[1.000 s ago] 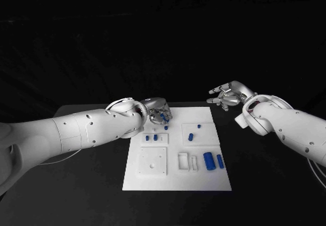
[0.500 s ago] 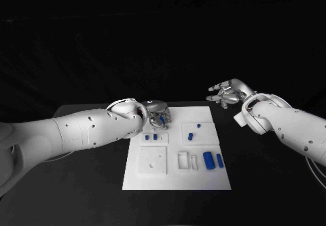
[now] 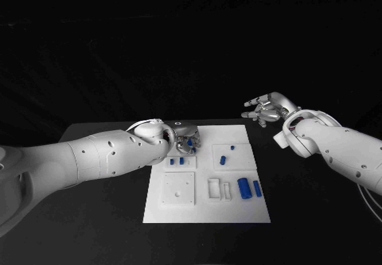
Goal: Assemble the parts on the task board
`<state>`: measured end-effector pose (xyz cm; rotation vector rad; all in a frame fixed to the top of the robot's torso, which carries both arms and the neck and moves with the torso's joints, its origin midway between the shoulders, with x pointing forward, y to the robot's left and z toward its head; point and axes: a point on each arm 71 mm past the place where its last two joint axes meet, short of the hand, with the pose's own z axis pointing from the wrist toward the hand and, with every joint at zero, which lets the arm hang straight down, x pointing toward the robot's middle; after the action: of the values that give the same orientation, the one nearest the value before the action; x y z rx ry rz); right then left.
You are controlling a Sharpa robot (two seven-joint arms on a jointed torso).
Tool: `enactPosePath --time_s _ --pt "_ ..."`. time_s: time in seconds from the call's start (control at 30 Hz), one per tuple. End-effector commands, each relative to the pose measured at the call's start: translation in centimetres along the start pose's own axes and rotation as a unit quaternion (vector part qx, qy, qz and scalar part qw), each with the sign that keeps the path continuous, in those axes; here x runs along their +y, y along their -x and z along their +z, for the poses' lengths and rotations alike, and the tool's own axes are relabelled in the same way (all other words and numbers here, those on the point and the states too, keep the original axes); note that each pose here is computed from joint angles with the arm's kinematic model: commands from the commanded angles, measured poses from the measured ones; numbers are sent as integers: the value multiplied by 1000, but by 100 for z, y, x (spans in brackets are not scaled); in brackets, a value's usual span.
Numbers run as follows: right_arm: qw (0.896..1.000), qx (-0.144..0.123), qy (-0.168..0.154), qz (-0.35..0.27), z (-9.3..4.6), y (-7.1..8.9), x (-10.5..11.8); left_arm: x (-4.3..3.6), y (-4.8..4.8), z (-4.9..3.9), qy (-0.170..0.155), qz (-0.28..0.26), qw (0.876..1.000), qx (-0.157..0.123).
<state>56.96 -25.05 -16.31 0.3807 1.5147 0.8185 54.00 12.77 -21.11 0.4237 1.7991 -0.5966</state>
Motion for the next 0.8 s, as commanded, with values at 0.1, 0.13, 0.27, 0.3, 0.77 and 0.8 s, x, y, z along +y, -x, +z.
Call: enactPosePath --time_s 0.1,0.13,0.27,0.3,0.77,0.8 --pt "1000 0 7 2 1 -7 19 -11 -30 21 1 12 1000 6" --pt "1000 0 7 2 1 -7 19 -8 -32 22 1 12 1000 6" --pt "1000 1 7 2 1 -8 21 11 -34 28 4 13 1000 3" --pt "1000 1 7 2 1 -9 21 17 -32 30 5 13 1000 1" --pt "1000 2 7 3 5 -17 26 22 -10 34 1 8 1000 -17" --pt "1000 2 7 3 5 -18 26 23 -11 34 1 8 1000 -17"
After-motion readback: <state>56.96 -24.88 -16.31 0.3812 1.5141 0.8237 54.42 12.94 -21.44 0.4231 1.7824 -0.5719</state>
